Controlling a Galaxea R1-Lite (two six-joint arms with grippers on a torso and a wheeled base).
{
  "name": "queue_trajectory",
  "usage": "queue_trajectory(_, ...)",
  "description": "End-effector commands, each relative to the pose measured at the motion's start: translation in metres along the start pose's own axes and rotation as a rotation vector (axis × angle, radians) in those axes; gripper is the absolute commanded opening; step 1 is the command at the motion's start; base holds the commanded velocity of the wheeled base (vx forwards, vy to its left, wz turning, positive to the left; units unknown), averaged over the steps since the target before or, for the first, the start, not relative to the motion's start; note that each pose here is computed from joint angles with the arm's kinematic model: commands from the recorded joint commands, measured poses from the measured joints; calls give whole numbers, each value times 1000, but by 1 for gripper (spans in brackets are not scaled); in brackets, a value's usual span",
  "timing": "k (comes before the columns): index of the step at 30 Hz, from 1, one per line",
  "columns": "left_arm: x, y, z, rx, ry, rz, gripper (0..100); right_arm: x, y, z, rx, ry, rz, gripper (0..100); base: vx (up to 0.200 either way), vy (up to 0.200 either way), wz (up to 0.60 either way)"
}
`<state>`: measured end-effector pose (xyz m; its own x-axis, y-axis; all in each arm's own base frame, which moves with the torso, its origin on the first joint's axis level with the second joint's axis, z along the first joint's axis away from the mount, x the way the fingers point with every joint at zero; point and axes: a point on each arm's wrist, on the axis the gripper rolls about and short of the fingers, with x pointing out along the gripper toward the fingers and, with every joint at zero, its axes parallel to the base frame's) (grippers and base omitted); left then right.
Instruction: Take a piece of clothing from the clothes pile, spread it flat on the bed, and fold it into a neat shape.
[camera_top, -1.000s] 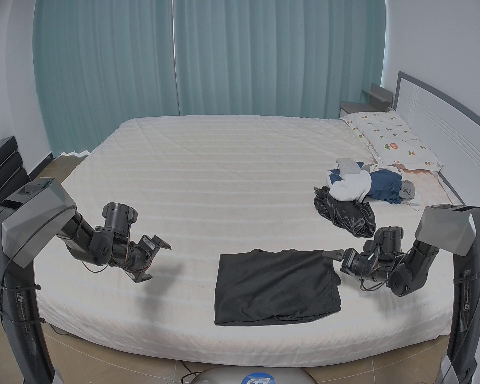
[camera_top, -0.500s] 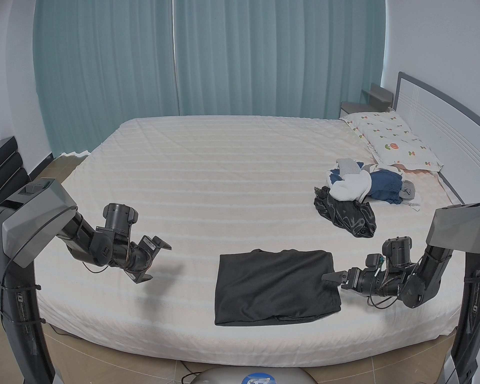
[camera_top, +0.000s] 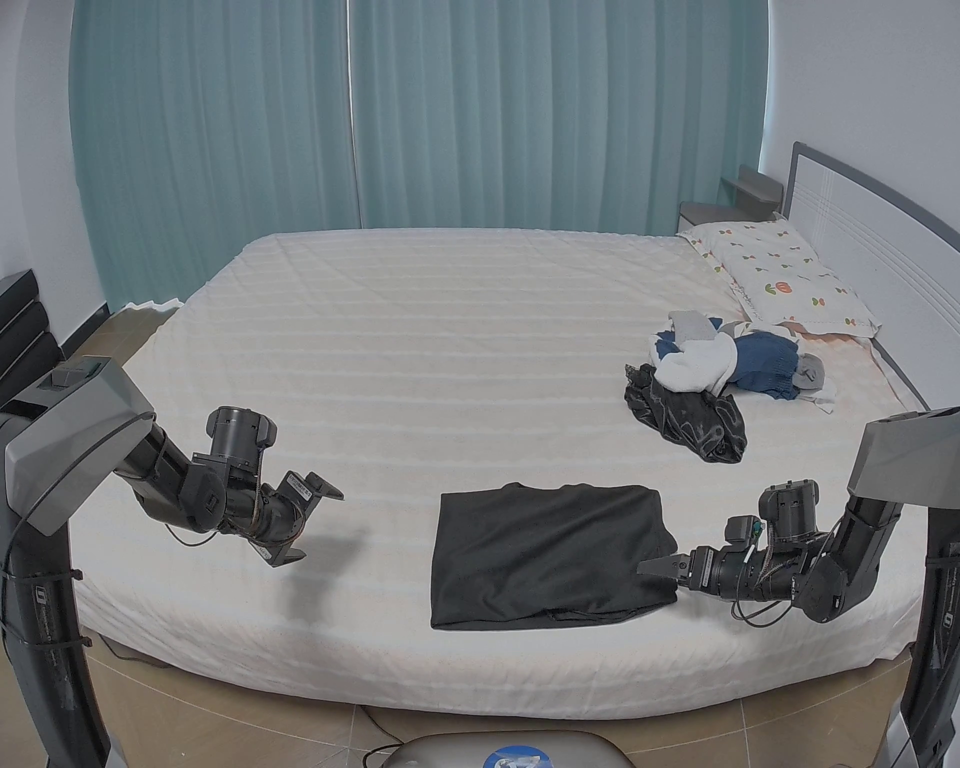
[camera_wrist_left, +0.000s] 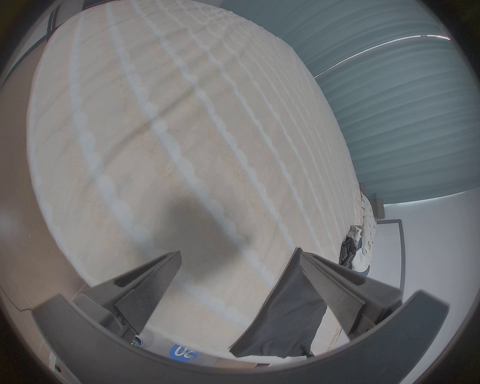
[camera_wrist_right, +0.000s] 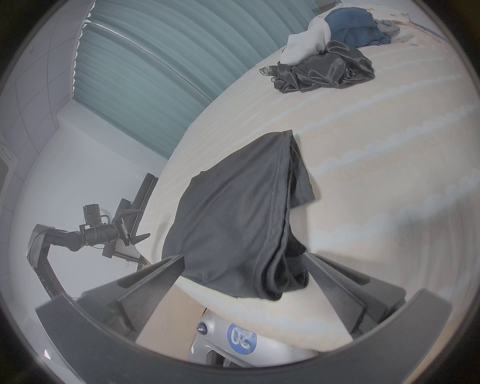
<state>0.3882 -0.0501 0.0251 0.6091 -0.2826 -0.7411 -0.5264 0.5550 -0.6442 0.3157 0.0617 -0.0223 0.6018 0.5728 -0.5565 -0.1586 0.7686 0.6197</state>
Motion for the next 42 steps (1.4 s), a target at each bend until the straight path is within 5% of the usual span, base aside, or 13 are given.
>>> queue_trajectory(1,0,0,0,0,0,0,100,2,-1,1,-2,-3,3,100,0,0,0)
queue_trajectory(10,0,0,-1,1,1,0,100,9,-2,6,-11,-21,11,100,0,0,0)
queue_trajectory(11,0,0,-1,1,1,0,100,11,-3,7,-10,-23,10,0,0,0,0)
queue_trajectory(30,0,0,0,0,0,0,100,-1,-9,10,-3,-38,-22,0,0,0,0)
queue_trajectory(42,0,0,0,0,0,0,100,-5,-18,0,-69,54,-74,0,0,0,0)
